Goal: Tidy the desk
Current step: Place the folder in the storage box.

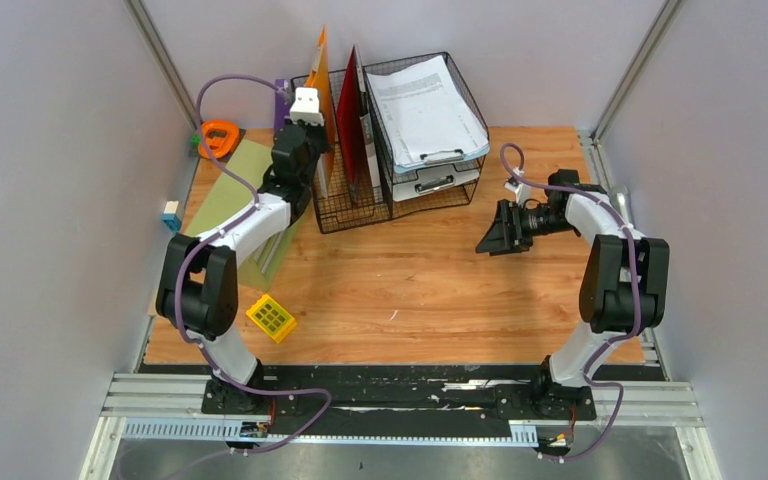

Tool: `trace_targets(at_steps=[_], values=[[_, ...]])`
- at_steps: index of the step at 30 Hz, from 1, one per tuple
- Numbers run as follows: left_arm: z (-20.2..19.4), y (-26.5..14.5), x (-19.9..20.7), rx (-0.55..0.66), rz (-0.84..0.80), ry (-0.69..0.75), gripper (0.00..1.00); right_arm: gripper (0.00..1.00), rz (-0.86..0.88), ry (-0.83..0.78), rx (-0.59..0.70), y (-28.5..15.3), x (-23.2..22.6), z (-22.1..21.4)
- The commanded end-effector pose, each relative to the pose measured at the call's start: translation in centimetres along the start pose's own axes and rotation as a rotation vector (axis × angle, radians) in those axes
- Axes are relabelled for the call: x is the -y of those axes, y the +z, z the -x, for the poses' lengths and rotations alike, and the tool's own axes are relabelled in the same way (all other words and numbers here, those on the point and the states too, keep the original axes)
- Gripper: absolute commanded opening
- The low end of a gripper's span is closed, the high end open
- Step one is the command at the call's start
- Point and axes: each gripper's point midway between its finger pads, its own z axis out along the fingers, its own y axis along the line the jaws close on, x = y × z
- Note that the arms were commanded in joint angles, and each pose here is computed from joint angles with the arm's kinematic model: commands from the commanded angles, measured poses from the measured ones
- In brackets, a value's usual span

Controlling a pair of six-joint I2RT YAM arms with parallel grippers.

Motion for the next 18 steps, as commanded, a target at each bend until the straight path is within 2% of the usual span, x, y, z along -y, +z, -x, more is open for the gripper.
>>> trace_targets(at_steps=[1, 18], values=[[4.5, 0.8, 0.5, 0.208, -0.039, -0.015, 0.0, 0.7, 0.012, -0.035, 0.005, 0.4, 0.4, 0.1], [-0.6, 0.4, -1.3, 0.144, -0.033, 0.085, 0.0, 0.7, 0.024, -0.017, -0.006, 0.7, 0.6, -0.3]])
